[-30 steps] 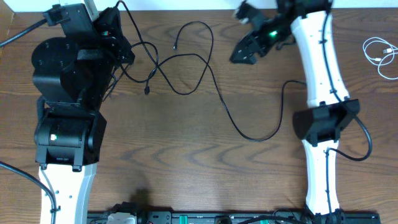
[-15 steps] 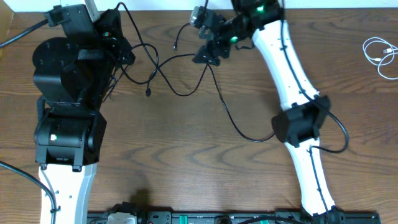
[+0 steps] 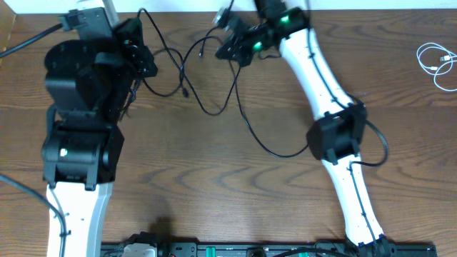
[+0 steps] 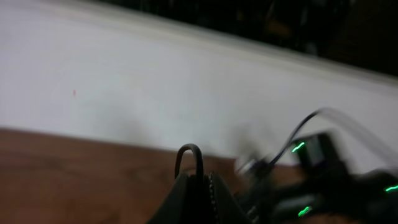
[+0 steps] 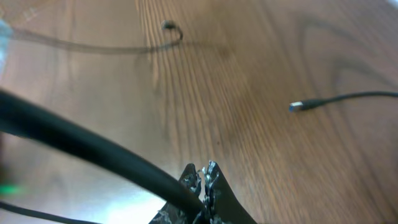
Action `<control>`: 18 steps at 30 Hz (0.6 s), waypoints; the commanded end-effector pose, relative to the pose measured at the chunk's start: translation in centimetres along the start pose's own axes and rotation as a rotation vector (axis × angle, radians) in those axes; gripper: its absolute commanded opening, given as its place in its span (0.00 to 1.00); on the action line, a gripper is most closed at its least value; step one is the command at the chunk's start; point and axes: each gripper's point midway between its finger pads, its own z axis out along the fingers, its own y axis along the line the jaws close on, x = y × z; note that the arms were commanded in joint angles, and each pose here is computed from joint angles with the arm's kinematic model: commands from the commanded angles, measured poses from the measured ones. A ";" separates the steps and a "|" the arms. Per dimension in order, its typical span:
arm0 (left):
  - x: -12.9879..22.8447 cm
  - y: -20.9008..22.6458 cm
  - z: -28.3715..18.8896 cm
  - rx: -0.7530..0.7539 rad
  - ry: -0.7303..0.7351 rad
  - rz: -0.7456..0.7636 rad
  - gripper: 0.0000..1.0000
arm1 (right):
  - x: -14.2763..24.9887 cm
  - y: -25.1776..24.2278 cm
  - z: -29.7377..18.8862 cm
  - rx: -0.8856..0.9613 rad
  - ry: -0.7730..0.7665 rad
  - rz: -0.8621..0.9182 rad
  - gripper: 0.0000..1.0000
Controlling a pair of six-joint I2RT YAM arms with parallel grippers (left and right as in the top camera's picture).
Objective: Untangle cables
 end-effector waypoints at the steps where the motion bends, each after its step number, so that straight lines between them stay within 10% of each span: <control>1: 2.2 0.6 1.9 -0.013 0.088 -0.009 0.08 | -6.8 4.5 -9.7 0.010 -0.162 0.014 0.01; 8: 6.4 2.2 5.0 -0.065 0.232 -0.016 0.08 | -8.0 5.9 -18.8 0.229 -0.185 0.103 0.01; 13: 8.1 3.2 6.2 -0.109 0.281 -0.015 0.07 | -2.8 1.4 -24.1 0.583 -0.058 0.362 0.01; 18: 8.8 4.2 6.6 -0.159 0.300 -0.009 0.07 | 1.5 2.1 -24.1 0.546 0.091 0.439 0.01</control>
